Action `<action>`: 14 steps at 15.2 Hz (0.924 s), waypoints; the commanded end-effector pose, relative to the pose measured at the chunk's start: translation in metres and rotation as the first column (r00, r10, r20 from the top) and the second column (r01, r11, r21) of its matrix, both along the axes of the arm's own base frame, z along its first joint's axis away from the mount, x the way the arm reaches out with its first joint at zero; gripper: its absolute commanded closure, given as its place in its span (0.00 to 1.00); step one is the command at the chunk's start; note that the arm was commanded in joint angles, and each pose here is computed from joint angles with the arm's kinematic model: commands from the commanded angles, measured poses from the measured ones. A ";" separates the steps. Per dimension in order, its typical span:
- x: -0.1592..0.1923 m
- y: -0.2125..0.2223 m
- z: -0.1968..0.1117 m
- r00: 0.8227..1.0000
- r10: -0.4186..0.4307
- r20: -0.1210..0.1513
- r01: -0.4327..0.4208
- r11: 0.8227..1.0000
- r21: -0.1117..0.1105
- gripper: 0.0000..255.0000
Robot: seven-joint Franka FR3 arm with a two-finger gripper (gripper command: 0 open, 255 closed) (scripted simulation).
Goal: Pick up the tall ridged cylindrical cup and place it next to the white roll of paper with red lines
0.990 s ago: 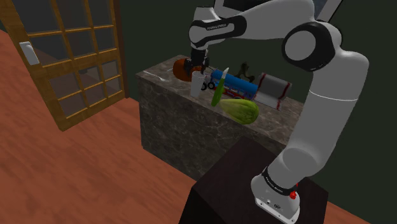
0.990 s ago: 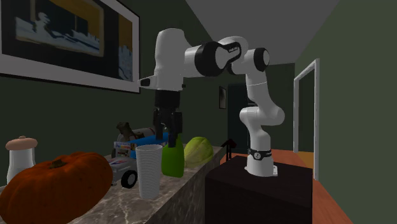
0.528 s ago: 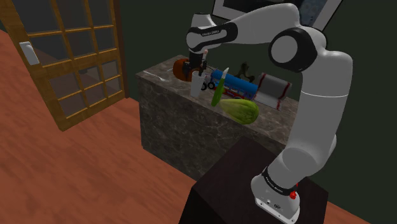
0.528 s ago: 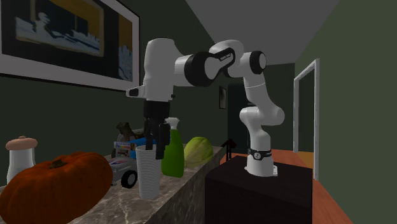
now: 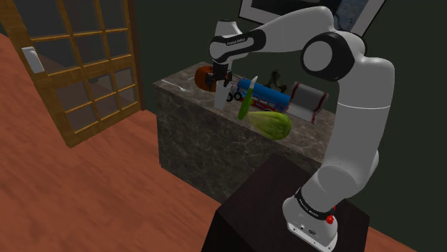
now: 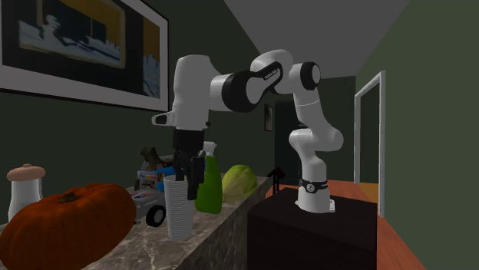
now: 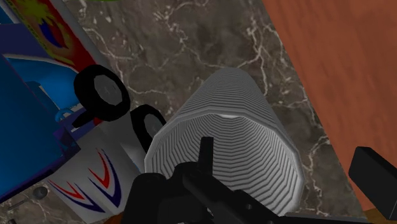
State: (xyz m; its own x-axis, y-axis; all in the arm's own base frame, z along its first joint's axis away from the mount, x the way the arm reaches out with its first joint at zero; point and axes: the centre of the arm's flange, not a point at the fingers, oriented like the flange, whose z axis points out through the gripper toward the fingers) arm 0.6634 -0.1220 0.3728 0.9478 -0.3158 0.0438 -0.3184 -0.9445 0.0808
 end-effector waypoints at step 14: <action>0.000 0.000 0.010 1.000 0.000 0.000 0.000 1.000 0.000 1.00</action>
